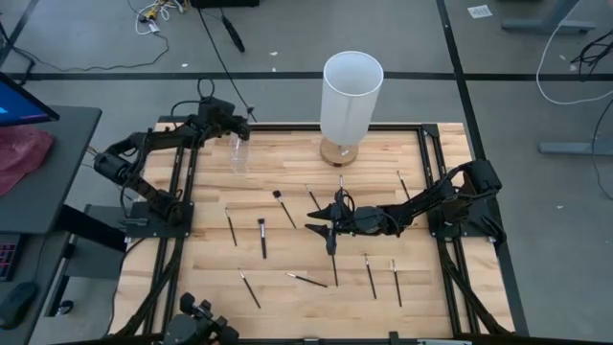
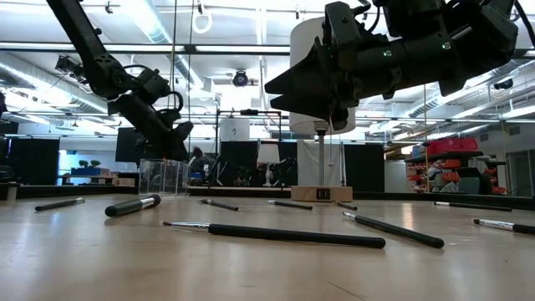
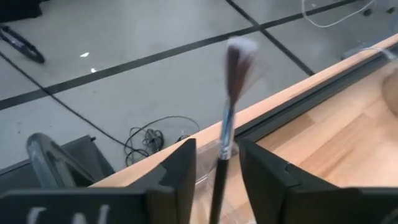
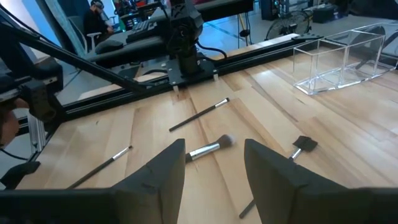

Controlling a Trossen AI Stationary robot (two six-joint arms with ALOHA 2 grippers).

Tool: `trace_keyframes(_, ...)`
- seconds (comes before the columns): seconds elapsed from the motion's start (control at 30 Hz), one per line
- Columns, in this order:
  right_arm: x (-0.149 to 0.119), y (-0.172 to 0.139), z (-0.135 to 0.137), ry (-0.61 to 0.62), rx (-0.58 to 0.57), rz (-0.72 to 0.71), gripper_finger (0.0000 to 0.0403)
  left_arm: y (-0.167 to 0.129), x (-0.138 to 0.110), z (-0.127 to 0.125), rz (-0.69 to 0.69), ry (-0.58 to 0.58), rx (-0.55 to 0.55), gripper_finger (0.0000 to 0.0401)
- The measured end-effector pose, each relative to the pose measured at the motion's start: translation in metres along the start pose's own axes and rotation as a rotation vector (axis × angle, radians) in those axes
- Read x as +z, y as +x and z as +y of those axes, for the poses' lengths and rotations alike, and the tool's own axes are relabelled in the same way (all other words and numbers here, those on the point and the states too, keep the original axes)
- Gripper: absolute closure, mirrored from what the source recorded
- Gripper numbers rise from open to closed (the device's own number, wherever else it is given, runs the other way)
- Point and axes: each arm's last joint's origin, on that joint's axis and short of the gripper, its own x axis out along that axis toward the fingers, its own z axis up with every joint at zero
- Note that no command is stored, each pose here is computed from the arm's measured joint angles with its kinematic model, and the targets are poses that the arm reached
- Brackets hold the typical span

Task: Put items in baskets/containers
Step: Put the black eyeshadow brush into the transparent organizer

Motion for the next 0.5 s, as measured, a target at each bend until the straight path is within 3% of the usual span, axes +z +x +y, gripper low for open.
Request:
trace_keyframes(0.27,0.003,-0.003,0.0,-0.007,-0.001,0.021,0.0234,-0.042,0.022,-0.012,-0.066,0.019,-0.131,0.0224)
trace_keyframes(0.5,0.022,-0.031,-0.005,0.013,-0.069,0.21,0.0234,-0.099,0.031,-0.059,-0.127,0.157,-0.29,0.0235)
